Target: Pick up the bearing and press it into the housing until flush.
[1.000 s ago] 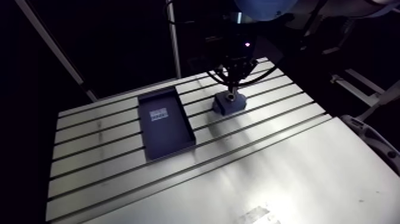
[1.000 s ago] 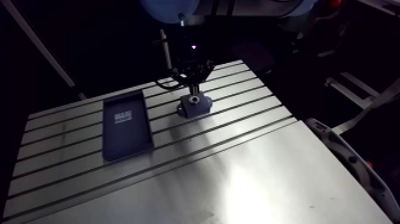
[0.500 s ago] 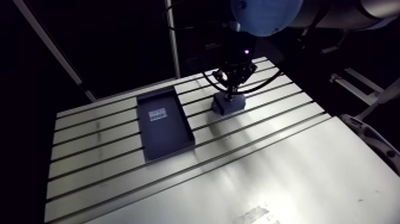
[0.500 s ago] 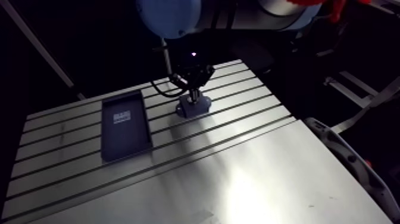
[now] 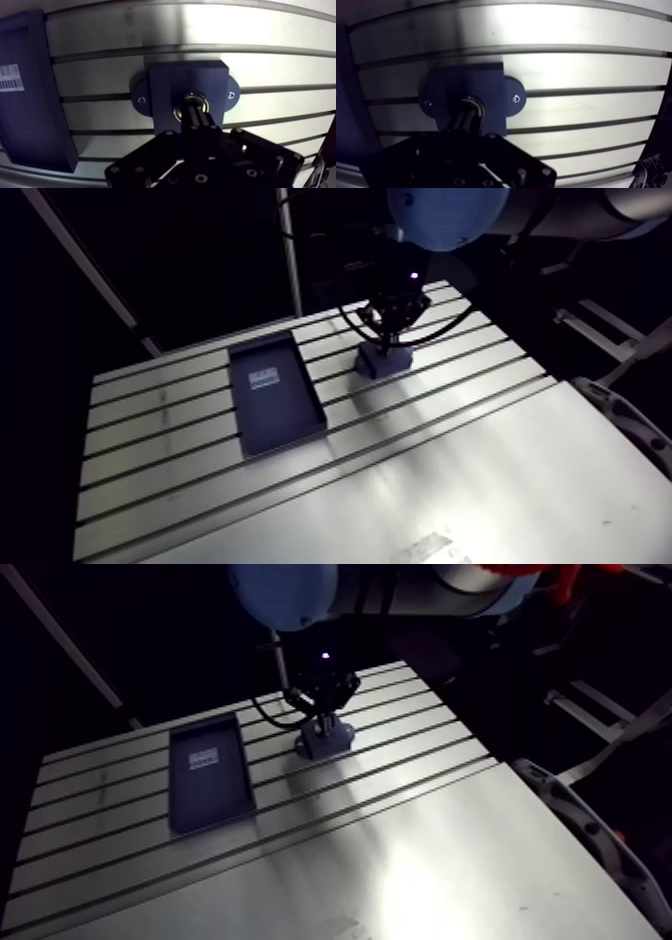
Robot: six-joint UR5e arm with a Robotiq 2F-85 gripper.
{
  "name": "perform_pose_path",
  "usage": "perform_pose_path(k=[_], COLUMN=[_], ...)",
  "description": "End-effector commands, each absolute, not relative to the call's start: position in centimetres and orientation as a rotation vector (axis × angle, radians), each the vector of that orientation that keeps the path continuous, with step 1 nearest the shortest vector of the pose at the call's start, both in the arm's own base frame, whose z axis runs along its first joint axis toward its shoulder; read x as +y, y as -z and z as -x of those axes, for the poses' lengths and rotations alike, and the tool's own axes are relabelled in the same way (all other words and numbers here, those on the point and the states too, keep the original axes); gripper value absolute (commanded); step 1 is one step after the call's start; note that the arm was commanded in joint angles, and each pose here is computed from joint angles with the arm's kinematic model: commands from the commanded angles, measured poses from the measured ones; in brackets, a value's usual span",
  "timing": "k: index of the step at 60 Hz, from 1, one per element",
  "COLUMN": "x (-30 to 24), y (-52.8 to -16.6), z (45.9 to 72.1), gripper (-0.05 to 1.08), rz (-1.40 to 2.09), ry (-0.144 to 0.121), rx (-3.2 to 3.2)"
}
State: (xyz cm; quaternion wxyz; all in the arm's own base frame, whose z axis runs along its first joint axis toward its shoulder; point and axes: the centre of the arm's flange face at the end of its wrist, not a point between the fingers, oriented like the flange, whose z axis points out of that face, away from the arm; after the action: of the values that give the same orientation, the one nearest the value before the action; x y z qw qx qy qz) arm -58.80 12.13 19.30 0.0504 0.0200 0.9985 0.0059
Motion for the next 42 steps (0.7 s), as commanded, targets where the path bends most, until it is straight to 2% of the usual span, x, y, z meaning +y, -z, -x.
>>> perform_pose_path(k=[1,42], x=[12.15,12.17], y=[-19.28,-19.08], z=[58.85,59.10], gripper=[0.99,0.99], rz=[-0.061,-0.056], ry=[-0.018,-0.018], rx=[3.040,3.040])
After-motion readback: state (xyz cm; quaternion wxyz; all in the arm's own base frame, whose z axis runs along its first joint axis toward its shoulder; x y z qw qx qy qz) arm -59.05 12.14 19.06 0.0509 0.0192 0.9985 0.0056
